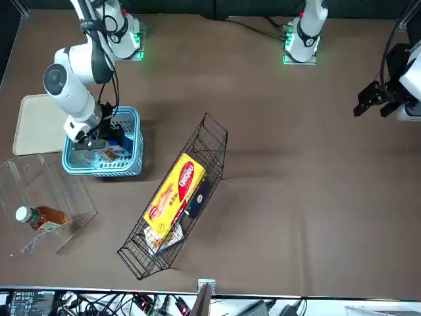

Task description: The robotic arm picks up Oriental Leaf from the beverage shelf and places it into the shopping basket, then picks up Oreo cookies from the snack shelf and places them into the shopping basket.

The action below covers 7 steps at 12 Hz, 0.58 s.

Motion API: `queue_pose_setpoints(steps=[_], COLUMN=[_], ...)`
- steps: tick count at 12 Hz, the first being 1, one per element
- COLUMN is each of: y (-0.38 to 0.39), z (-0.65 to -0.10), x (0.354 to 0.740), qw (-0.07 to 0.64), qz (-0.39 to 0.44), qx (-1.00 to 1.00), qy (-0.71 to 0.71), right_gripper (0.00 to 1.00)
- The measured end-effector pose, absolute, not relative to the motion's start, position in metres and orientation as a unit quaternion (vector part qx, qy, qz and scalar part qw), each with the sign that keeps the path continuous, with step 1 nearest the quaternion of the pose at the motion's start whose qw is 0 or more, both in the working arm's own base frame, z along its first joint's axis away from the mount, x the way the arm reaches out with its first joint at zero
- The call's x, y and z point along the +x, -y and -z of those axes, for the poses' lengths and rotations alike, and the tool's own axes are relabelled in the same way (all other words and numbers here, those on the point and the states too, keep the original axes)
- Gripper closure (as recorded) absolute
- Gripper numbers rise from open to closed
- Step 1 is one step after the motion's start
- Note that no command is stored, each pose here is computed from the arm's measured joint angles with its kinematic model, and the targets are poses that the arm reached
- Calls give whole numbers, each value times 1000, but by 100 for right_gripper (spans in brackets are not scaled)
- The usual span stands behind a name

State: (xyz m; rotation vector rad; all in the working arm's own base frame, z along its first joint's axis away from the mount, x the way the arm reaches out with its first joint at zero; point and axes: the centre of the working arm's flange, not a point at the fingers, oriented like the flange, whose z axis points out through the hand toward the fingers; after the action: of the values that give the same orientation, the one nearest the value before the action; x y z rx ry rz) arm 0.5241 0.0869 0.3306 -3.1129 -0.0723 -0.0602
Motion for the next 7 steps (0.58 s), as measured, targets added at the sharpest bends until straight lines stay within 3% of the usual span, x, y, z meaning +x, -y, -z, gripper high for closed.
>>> queue_pose_setpoints(steps=[5,7], y=[-88,-87], z=[-318,-318], x=[525,525], qw=[-3,-3], qz=[13,13], qx=[-1000,-1000], qy=[18,16], right_gripper=[41,25])
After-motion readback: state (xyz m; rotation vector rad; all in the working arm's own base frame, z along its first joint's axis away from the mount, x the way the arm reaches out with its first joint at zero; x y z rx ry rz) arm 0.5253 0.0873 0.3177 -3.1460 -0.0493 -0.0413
